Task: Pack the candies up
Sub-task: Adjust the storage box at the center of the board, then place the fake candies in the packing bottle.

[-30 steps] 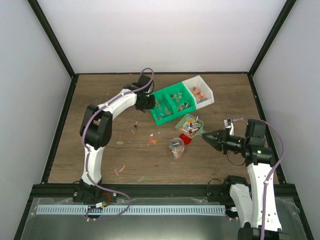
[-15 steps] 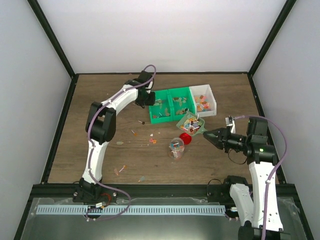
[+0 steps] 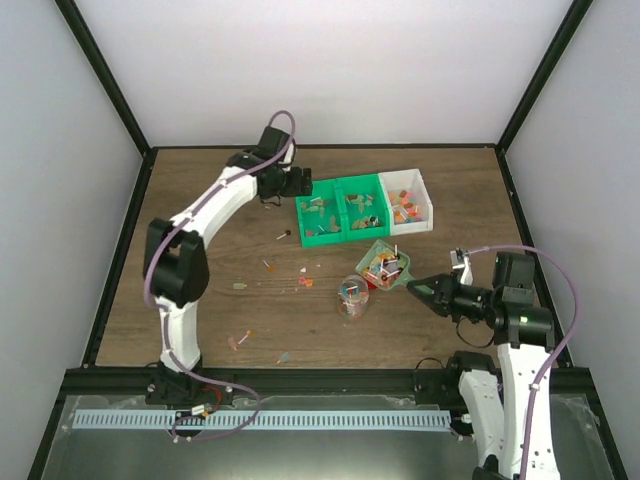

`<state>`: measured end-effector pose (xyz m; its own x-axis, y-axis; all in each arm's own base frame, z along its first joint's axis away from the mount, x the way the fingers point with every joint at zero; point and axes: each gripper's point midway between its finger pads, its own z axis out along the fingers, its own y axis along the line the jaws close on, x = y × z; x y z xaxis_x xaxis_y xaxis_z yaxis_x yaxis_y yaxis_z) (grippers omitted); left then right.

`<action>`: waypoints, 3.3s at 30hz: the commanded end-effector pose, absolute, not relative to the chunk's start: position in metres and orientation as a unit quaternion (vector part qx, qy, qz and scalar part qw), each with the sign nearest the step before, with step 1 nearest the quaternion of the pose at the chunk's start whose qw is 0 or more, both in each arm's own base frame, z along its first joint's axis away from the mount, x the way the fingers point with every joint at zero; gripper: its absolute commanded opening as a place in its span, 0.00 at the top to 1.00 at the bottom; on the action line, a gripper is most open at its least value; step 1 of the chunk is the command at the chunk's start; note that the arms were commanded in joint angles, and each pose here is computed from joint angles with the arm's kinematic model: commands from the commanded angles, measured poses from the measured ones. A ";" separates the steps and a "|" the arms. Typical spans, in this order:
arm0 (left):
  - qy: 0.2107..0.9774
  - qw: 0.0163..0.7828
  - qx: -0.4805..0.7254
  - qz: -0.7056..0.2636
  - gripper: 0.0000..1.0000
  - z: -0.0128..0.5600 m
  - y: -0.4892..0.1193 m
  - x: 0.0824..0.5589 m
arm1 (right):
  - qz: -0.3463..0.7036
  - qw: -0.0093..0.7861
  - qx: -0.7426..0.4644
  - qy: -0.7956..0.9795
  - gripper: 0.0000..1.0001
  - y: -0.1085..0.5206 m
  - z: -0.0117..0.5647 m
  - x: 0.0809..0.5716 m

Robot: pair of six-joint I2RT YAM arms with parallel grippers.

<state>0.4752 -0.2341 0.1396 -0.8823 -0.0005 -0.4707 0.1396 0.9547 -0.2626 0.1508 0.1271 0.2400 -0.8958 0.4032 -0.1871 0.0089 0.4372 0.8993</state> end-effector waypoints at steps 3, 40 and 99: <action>0.934 0.296 0.017 -0.200 0.01 0.201 -0.235 0.446 | 0.478 0.195 0.118 0.848 0.99 0.121 0.217 0.140; 0.949 0.153 0.056 -0.270 0.00 0.095 -0.282 0.240 | 0.433 0.205 0.101 0.872 0.99 0.114 0.219 0.129; 0.951 0.143 0.067 -0.266 0.00 0.085 -0.281 0.233 | 0.455 0.170 0.105 0.868 0.99 0.122 0.205 0.120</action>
